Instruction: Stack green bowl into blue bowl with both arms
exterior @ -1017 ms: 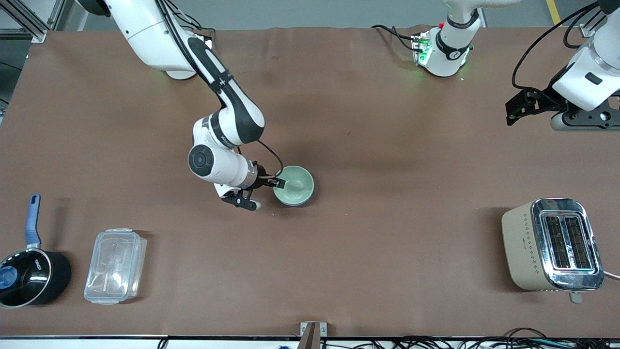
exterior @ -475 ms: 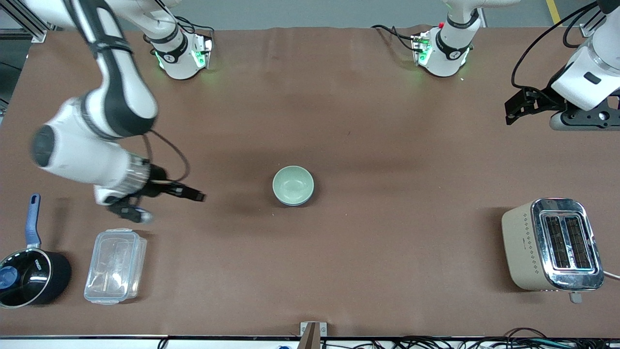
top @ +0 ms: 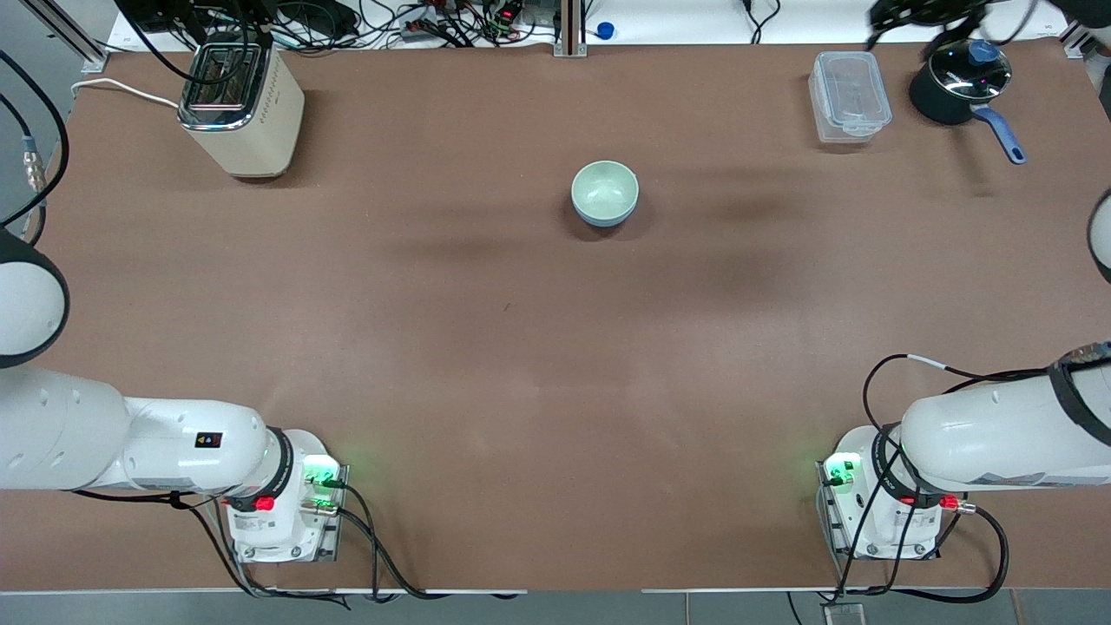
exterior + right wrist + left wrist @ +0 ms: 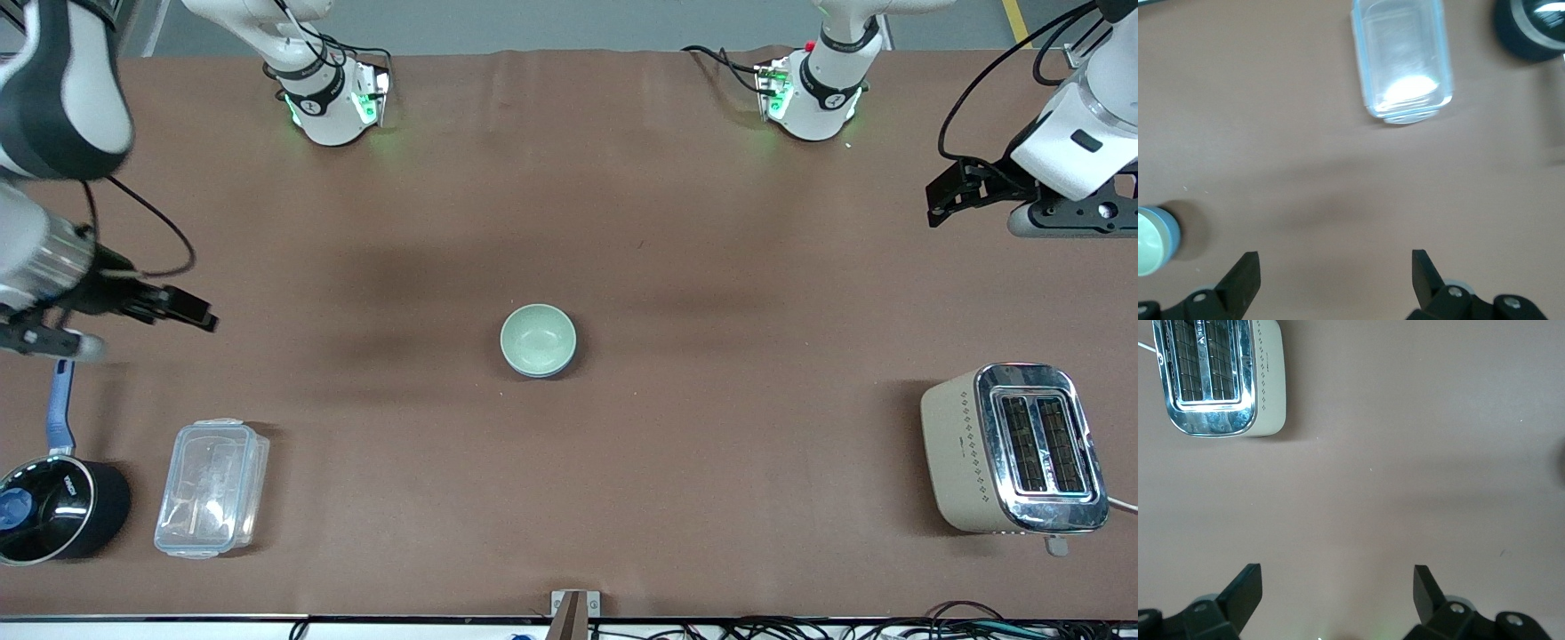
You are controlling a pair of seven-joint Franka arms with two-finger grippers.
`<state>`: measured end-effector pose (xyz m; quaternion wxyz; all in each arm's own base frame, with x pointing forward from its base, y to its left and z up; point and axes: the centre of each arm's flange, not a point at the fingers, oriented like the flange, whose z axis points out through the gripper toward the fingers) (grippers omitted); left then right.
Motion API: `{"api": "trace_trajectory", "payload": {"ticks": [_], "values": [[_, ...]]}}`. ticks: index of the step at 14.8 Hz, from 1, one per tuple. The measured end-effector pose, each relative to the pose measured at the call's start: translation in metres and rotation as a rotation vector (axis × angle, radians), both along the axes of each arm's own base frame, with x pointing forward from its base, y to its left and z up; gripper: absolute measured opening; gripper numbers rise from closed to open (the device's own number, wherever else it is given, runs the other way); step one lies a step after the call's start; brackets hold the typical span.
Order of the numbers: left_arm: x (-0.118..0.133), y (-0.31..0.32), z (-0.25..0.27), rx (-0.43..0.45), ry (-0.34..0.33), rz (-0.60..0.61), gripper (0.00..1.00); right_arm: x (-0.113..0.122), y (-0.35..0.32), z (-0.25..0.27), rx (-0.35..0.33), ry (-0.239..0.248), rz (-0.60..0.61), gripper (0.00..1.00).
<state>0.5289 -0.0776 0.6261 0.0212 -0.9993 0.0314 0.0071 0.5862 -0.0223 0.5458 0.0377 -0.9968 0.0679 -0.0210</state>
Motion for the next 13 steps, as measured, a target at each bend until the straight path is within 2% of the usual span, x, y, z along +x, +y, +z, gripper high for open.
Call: {"api": "trace_trajectory", "payload": {"ticks": [4,6,11,13], "values": [[-0.001,0.0,0.003,-0.001,-0.006,0.0,1.0,-0.046,-0.019,0.065,-0.079,-0.013,0.09,1.0],[-0.001,0.0,0.004,-0.001,-0.009,0.0,1.0,-0.06,-0.013,0.08,-0.094,-0.013,0.105,1.0],[-0.001,0.0,0.009,-0.002,-0.016,0.0,1.0,-0.049,-0.012,0.107,-0.104,-0.083,0.105,1.0],[-0.001,0.0,0.009,-0.002,-0.014,0.0,1.0,-0.043,-0.008,0.109,-0.105,-0.084,0.112,1.0]]}}
